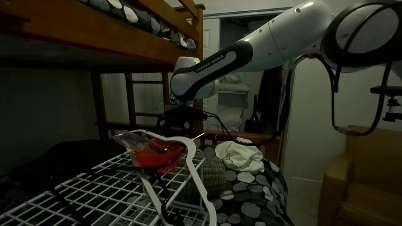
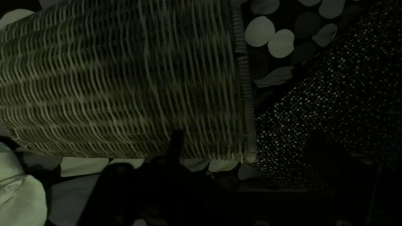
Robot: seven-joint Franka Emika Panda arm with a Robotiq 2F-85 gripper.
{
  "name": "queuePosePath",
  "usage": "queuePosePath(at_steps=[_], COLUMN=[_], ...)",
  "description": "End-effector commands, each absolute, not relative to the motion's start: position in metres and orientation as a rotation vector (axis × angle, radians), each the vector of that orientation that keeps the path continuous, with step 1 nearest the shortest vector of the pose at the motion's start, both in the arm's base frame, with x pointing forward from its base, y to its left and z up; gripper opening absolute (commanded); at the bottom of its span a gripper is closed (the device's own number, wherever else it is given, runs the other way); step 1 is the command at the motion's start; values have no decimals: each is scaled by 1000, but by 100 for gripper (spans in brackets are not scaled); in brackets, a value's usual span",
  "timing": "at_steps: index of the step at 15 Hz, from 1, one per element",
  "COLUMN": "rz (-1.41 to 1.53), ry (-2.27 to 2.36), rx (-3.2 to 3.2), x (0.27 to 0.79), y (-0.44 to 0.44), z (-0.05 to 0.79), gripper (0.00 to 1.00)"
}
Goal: Position the bucket upright
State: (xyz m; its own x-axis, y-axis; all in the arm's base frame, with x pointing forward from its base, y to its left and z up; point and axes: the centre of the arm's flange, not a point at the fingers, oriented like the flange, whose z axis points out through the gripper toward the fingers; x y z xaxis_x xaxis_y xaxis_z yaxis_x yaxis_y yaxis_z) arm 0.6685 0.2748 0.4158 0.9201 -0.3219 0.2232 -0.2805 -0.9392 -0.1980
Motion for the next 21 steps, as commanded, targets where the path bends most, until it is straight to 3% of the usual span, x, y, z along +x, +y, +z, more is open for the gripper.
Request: queuePosePath(at_steps=[1,5,13,21], rz=[-298,-145,-143,32], ry=[456,465,411,285], rx=[-2947,-3041,-3231,-3667], x=[695,697,701,676], y=[299,305,318,295], z=[404,378,359,353], gripper=[100,100,100,100])
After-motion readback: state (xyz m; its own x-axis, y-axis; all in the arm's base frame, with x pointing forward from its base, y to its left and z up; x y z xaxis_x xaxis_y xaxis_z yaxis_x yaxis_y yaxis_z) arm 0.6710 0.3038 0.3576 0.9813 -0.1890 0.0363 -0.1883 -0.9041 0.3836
